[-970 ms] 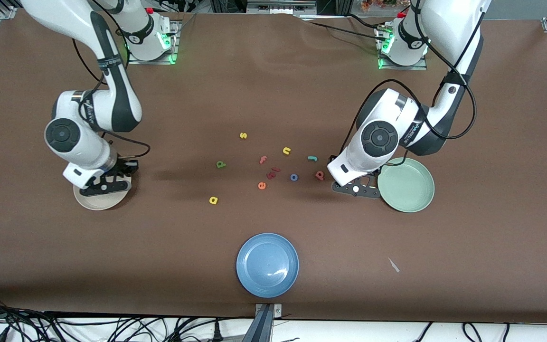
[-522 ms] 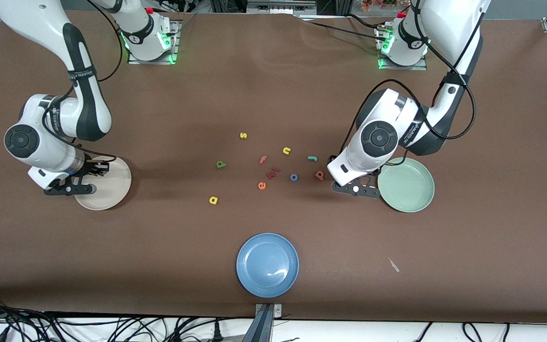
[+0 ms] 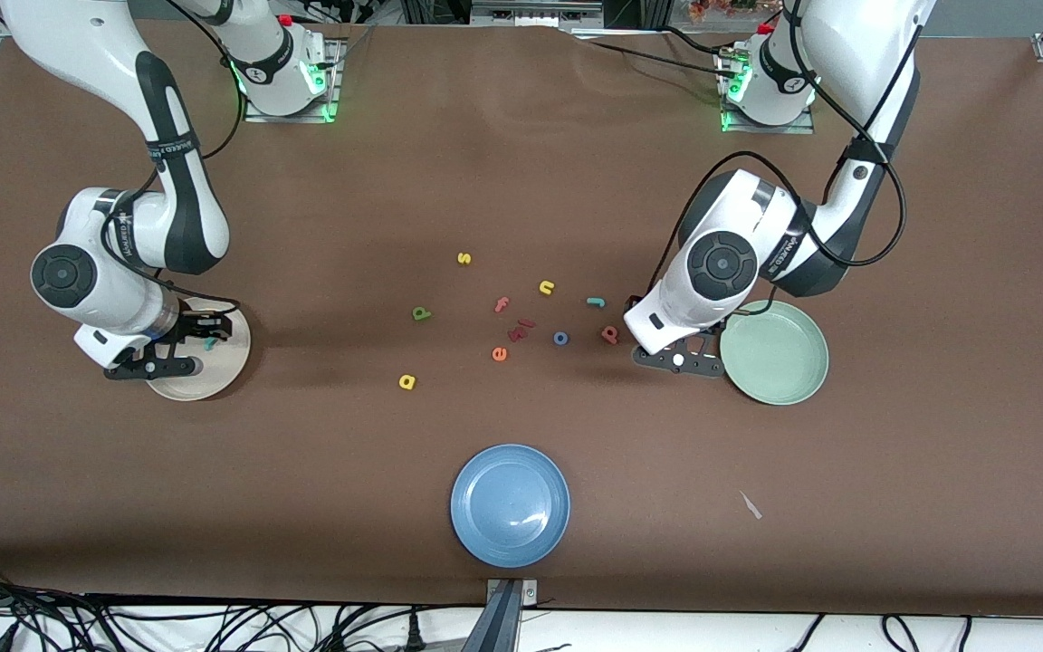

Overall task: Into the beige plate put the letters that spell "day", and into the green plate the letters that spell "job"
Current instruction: 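Carry the cyan letter onto the beige plate and open the right gripper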

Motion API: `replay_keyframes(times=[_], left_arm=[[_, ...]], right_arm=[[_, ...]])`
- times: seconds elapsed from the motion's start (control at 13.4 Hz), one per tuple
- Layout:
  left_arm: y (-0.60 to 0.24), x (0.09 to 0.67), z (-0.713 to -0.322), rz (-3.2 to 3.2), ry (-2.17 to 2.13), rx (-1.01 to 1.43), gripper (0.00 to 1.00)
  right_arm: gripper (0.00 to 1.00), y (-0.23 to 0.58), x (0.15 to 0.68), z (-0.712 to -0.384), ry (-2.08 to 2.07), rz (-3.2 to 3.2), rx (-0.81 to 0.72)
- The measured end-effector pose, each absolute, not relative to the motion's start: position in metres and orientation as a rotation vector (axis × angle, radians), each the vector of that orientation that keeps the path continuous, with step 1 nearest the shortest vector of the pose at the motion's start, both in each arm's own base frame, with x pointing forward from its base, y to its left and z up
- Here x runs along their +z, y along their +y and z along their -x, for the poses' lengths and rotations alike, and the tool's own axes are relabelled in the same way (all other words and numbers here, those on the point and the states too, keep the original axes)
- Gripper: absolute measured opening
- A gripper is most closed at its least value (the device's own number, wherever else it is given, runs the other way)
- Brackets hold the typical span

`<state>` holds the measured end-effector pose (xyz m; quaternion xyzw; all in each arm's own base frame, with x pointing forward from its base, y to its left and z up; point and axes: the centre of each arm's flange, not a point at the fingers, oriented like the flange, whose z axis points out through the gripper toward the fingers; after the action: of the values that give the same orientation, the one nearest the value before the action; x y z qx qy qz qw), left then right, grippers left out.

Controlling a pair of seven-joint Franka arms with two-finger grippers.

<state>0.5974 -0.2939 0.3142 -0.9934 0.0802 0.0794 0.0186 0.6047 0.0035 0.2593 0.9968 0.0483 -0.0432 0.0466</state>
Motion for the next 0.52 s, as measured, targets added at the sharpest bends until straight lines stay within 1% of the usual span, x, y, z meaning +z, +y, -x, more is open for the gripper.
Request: replay_keyframes(times=[0.07,0.15,0.52], left_arm=[[-0.294,0.314,-0.597,3.085,0.249,0.247,0.95],[-0.294,0.314,-0.597,3.084,0.249,0.248,0.95],[-0.294,0.312,-0.596,3.083,0.248,0.253,0.96]], right_arm=[[0.94,0.012,0.258,-0.604,0.140,-3.064,-0.135],[1.00,0.023,0.258,-0.604,0.126,-3.085,-0.144],[1.00,0.107,0.264,-0.595,-0.005,-3.133,-0.177]])
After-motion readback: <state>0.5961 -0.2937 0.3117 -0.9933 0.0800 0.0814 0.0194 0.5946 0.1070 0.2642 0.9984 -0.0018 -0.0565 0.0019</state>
